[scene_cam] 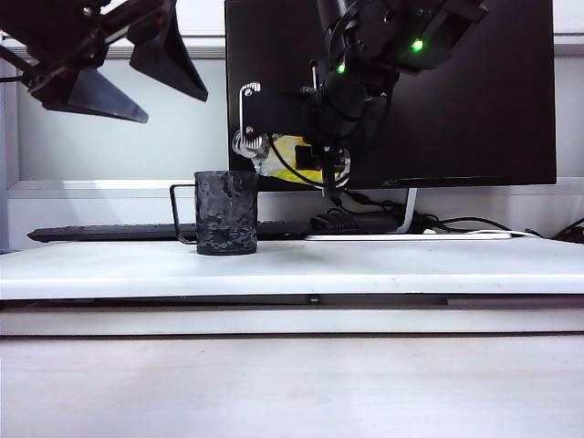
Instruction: Carefully pick up the bottle and pour some water from the bottle into the cup.
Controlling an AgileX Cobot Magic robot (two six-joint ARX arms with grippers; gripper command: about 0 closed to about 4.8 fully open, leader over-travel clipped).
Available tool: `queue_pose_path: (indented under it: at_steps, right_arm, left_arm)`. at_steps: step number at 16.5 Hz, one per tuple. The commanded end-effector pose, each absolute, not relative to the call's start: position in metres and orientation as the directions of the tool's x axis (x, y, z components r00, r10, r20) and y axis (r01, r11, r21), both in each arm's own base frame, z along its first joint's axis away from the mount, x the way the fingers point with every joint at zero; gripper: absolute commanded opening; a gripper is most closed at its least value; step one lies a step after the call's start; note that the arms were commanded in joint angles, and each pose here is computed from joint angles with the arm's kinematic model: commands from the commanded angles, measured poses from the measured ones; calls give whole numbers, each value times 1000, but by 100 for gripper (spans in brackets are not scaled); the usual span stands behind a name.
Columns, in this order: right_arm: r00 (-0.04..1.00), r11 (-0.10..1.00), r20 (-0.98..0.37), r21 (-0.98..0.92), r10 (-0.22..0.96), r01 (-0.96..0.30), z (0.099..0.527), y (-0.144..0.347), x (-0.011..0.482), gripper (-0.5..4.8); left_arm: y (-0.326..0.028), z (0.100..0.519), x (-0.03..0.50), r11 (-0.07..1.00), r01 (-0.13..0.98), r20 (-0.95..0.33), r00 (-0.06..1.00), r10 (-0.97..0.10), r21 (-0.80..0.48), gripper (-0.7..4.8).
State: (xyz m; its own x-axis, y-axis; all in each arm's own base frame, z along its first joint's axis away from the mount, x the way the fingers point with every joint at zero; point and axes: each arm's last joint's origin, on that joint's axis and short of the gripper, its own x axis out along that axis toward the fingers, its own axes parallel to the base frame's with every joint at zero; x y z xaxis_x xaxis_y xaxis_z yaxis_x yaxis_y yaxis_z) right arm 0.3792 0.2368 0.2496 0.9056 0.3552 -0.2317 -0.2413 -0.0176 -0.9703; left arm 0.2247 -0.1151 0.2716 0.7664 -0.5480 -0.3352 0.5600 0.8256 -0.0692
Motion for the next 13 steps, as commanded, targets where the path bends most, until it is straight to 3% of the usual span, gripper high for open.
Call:
queue_pose_path:
  at_steps: [1, 5, 13]
  right_arm:
    - [919, -16, -108, -994, 379, -111, 268, 237, 380, 136]
    - [920, -97, -74, -995, 385, -40, 272, 238, 380, 136]
    - [921, -114, -62, -993, 384, -20, 273, 237, 380, 136]
  left_arm:
    - [-115, 273, 224, 822, 567, -335, 764, -552, -62, 479]
    - [-115, 273, 224, 821, 567, -335, 763, -552, -61, 479]
    - [-115, 273, 224, 821, 567, -341, 761, -552, -62, 479]
